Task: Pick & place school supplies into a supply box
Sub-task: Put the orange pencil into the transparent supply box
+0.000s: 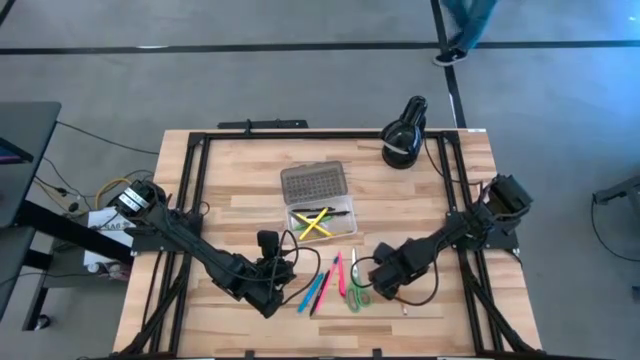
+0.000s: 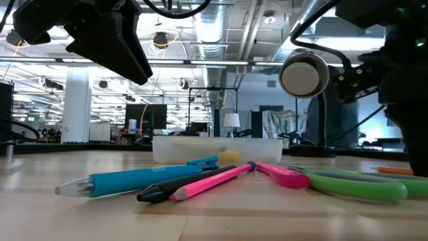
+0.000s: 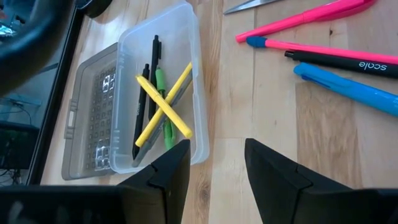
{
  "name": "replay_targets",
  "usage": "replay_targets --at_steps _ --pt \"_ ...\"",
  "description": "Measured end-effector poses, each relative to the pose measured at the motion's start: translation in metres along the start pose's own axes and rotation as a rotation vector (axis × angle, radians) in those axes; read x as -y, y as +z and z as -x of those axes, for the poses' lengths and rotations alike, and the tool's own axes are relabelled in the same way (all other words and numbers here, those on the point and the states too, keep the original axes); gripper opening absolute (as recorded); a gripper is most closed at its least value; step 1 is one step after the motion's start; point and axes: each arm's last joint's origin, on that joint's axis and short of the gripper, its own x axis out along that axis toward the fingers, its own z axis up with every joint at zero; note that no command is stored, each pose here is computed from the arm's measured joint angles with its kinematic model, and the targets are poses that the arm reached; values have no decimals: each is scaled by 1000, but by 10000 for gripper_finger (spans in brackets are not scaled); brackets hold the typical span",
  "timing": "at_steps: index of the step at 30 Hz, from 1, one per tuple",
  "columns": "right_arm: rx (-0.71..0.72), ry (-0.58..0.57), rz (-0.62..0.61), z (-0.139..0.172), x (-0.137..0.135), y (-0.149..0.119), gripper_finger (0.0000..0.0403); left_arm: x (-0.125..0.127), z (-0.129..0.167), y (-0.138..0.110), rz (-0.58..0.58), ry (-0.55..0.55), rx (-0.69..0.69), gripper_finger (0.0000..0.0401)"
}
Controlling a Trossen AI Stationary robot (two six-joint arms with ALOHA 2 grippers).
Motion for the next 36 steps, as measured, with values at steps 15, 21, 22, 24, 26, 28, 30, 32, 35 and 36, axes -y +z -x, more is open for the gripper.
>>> replay_targets --at_steps 15,21,22,24,26,28,30,32,35,36 --pt "-87 31 -68 1 -12 -29 118 -1 0 0 -7 30 13 148" --pt "-84 40 -54 -2 -13 -34 107 -1 0 0 -7 35 15 148" --pt "-84 41 -54 -2 -12 -35 100 -1 0 0 -7 35 15 148" --pt "-85 38 -50 -3 -11 -35 84 -1 0 0 -7 35 15 148" --pt "-84 36 -45 -3 -10 -35 66 -1 0 0 -7 34 15 148" --pt "-81 31 -39 -4 -10 -34 50 -1 0 0 -7 35 15 148" --pt "-71 27 -21 -4 -9 -32 37 -1 0 0 -7 34 15 148" --pt "-64 25 -1 -4 -8 -31 26 -1 0 0 -6 34 15 148" --pt "-54 16 16 -4 -7 -28 14 -1 0 0 -6 34 15 148" --pt "-52 10 23 -4 -6 -28 12 -1 0 0 -6 34 15 148"
